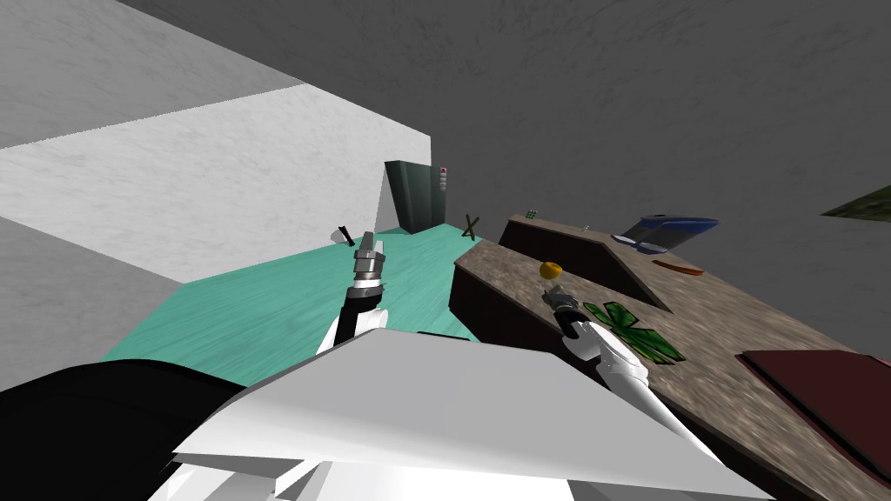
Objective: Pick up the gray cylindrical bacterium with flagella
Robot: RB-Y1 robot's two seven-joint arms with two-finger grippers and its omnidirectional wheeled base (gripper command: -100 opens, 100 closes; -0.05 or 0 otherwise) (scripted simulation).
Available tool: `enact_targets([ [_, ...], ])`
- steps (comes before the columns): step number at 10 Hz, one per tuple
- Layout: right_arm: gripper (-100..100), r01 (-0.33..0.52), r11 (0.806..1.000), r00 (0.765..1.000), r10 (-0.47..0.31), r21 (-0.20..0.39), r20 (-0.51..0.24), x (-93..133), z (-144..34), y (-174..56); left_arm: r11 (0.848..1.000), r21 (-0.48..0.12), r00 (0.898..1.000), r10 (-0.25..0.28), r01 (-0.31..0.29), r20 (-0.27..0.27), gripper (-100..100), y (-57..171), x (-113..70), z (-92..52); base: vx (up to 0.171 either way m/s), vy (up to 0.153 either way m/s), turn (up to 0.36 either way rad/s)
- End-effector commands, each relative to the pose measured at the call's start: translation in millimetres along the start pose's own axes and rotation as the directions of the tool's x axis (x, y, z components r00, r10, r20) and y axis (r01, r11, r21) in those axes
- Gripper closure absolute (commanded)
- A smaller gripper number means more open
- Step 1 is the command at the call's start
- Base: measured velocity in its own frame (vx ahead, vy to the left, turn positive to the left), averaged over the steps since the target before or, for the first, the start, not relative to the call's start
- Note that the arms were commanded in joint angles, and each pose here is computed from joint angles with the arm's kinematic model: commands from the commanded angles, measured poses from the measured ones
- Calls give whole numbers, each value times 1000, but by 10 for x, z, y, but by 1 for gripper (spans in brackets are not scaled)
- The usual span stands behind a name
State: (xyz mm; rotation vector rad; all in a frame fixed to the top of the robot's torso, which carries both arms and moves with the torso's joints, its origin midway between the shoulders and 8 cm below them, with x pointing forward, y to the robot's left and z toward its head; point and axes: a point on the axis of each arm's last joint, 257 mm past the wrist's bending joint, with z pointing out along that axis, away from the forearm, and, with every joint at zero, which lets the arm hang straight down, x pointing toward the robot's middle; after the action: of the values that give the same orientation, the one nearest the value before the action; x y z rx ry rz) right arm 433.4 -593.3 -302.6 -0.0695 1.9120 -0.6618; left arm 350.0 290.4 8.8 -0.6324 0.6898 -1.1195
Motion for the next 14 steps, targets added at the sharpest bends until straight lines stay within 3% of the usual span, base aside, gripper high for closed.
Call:
enact_targets([
  [1, 100, -7, 1000, 1000, 7, -1, -4, 29, 30, -55, 1000, 0, 1000, 0, 0, 0, 0, 0, 0, 0, -14, 26, 28],
  [12, 100, 6, 1000, 1000, -6, -6, -7, 77, 87, -152, 1000, 0, 1000, 0, 0, 0, 0, 0, 0, 0, -10, 16, 6],
  [14, 100, -20, 1000, 1000, 20, -1, 0, 78, 113, -218, 1000, 0, 1000, 0, 0, 0, 0, 0, 0, 0, -19, 27, 19],
])
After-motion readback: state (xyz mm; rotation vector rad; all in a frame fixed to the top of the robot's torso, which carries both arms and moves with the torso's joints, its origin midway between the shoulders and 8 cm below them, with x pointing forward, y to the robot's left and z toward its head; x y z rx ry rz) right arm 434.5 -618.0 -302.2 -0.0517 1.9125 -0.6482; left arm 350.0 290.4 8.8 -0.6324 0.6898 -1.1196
